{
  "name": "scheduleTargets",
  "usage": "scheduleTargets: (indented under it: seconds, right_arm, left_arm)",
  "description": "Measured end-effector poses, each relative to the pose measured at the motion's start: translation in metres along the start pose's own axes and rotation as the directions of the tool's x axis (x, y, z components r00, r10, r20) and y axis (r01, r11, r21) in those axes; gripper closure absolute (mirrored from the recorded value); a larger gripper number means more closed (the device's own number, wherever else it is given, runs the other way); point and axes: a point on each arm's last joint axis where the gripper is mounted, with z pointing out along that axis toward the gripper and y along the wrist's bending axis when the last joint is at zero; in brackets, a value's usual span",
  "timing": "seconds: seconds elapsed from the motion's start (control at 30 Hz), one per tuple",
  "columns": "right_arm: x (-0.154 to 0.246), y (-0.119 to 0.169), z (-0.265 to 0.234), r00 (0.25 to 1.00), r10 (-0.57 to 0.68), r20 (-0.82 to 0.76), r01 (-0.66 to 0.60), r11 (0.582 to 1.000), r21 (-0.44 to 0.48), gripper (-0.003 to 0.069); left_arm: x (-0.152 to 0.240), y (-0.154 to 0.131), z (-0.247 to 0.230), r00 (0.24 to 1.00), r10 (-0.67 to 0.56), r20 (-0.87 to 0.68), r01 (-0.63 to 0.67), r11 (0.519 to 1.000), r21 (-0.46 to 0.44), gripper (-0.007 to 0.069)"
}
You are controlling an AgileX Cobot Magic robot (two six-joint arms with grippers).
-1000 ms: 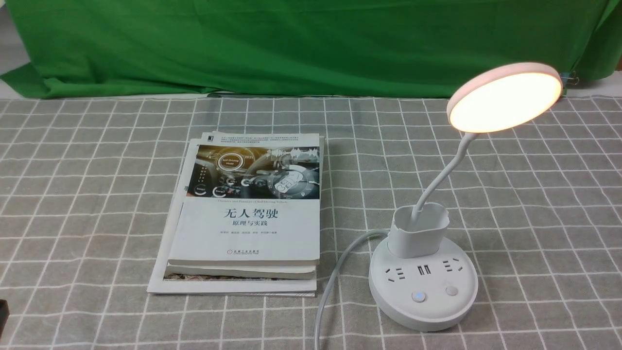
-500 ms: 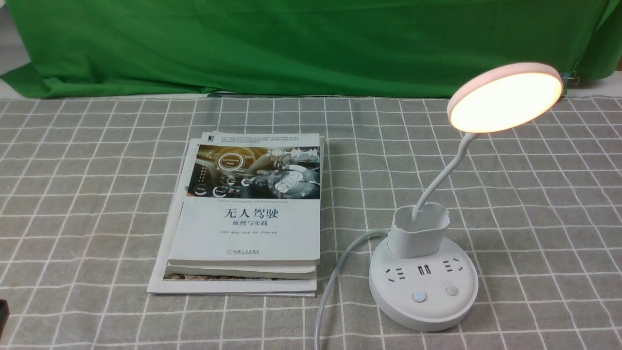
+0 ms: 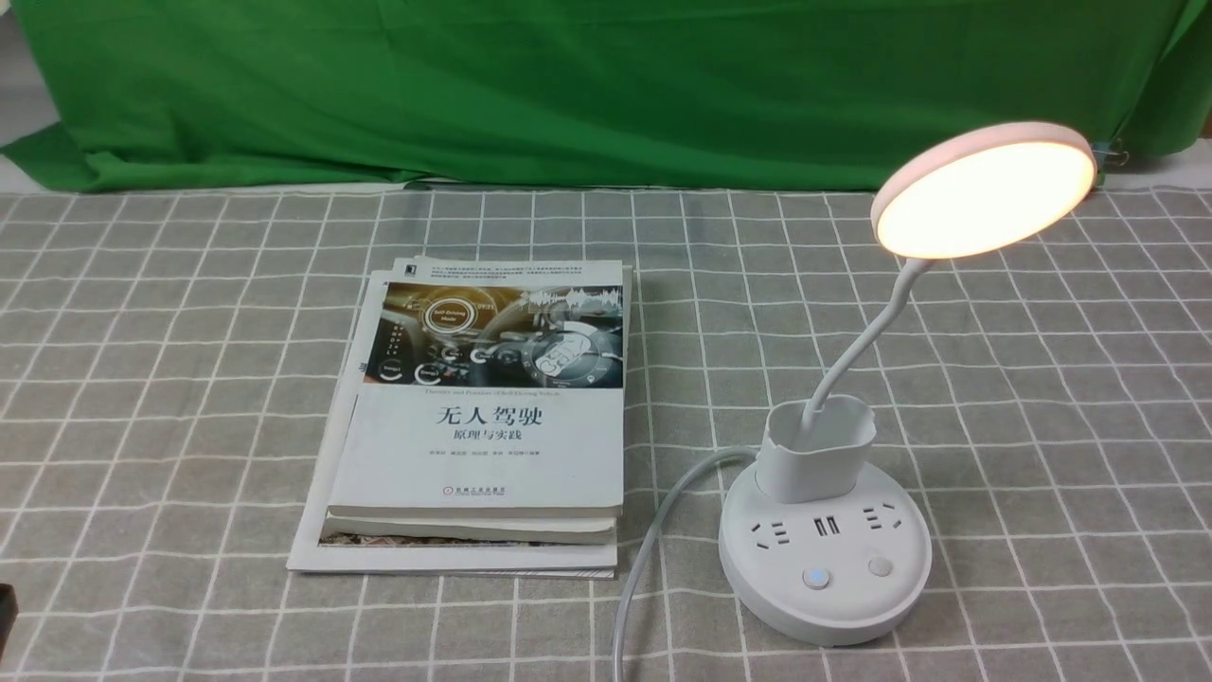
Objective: Turn off the desk lamp on the grey coffee tablecloth by hand.
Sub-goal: 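Press the power button on the lamp base to turn the lamp off with the right gripper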
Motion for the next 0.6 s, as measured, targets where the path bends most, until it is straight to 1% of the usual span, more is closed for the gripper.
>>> scheduleTargets:
  seconds: [0.07,0.13,0.27,0.4,0.43,0.47,0.5,0.53,0.57,0.6]
  right_arm:
    - [0.010,0.002,0.013,0.994,0.032,-0.104,-0.033,0.999,-0.007,0.0613]
    - [0.020,0.009,0.021,0.982,0.018,-0.189,-0.027,0.999,-0.041,0.0613]
    - [0.036,0.029,0.036,0.921,-0.107,-0.375,0.049,0.986,-0.160,0.0613]
    - [0.047,0.054,0.055,0.802,-0.246,-0.545,0.103,0.955,-0.279,0.0627]
    - [0.049,0.054,0.055,0.792,-0.251,-0.557,0.104,0.954,-0.283,0.0627]
    - [0.051,0.065,0.064,0.741,-0.300,-0.600,0.117,0.939,-0.324,0.0627]
    - [0.052,0.072,0.069,0.715,-0.329,-0.617,0.125,0.928,-0.350,0.0627]
    - [0.050,0.074,0.071,0.714,-0.336,-0.614,0.129,0.925,-0.357,0.0627]
    - [0.053,0.088,0.080,0.674,-0.385,-0.630,0.141,0.905,-0.403,0.0627]
    - [0.054,0.097,0.086,0.656,-0.409,-0.634,0.146,0.893,-0.425,0.0626]
  left_arm:
    - [0.000,0.000,0.000,1.000,0.000,0.000,0.000,1.000,0.000,0.0606]
    - [0.000,0.000,0.000,1.000,0.000,0.000,0.000,1.000,0.000,0.0606]
    - [0.000,0.000,0.000,1.000,0.001,0.000,-0.001,1.000,0.000,0.0606]
    - [0.000,0.000,0.000,1.000,0.002,0.000,-0.002,1.000,0.000,0.0606]
    - [0.000,0.000,0.000,1.000,0.001,0.000,-0.001,1.000,0.000,0.0606]
    - [0.000,0.000,0.000,1.000,0.001,0.000,-0.001,1.000,0.000,0.0606]
    - [0.000,0.000,0.000,1.000,0.001,0.000,-0.001,1.000,0.000,0.0606]
    - [0.000,0.000,0.000,1.000,0.001,0.000,-0.001,1.000,0.000,0.0606]
    - [0.000,0.000,0.000,1.000,0.001,0.000,-0.001,1.000,0.000,0.0606]
    - [0.000,0.000,0.000,1.000,0.001,0.000,-0.001,1.000,0.000,0.0606]
